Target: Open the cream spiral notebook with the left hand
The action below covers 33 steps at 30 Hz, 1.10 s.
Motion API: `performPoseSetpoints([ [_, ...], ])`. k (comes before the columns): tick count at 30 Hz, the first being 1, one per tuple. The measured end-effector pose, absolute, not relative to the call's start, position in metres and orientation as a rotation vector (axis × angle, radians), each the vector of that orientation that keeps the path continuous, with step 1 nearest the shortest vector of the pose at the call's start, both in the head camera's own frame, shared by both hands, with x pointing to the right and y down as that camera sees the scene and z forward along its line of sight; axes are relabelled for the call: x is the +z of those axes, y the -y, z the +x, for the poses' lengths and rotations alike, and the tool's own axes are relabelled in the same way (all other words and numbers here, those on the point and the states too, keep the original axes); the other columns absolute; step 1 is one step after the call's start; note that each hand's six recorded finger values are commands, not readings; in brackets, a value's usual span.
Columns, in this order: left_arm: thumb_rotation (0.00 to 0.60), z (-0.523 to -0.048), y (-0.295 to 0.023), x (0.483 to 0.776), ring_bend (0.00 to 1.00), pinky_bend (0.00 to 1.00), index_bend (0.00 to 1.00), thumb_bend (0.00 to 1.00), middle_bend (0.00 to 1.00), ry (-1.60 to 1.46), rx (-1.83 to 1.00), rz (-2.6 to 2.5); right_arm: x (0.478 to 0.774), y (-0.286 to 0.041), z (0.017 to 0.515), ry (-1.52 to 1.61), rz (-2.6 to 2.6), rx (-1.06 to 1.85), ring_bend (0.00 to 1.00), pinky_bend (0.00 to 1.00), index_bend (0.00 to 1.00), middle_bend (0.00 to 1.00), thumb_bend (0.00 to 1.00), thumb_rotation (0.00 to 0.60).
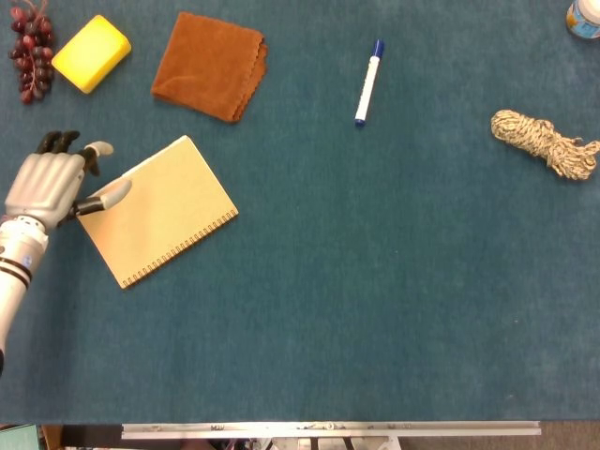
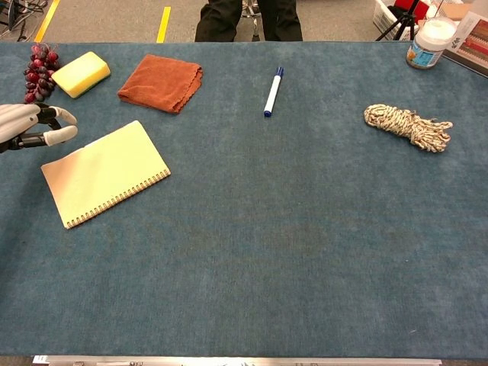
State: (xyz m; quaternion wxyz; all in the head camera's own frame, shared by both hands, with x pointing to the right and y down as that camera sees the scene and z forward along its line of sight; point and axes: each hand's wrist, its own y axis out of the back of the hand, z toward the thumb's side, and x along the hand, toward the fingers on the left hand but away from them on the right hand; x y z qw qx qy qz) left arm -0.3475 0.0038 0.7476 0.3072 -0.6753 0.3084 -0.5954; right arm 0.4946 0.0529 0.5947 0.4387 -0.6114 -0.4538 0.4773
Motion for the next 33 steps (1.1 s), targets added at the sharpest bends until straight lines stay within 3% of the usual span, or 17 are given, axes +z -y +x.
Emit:
performPoseSetpoints([
  [13,0.011,-0.380,-0.019,0.763,0.07,0.00,0.16,0.18,0.37,-0.808,-1.677,-1.752,0.599,-0.053,0.495,1.128,-1.524,1.201,0.40,0.47,0.54,0.45,0.38,0.600],
  [33,0.014,-0.359,-0.042,0.763,0.08,0.00,0.16,0.18,0.39,-0.739,-1.637,-1.851,0.600,-0.056,0.499,1.141,-1.518,1.217,0.40,0.47,0.54,0.45,0.38,0.600],
])
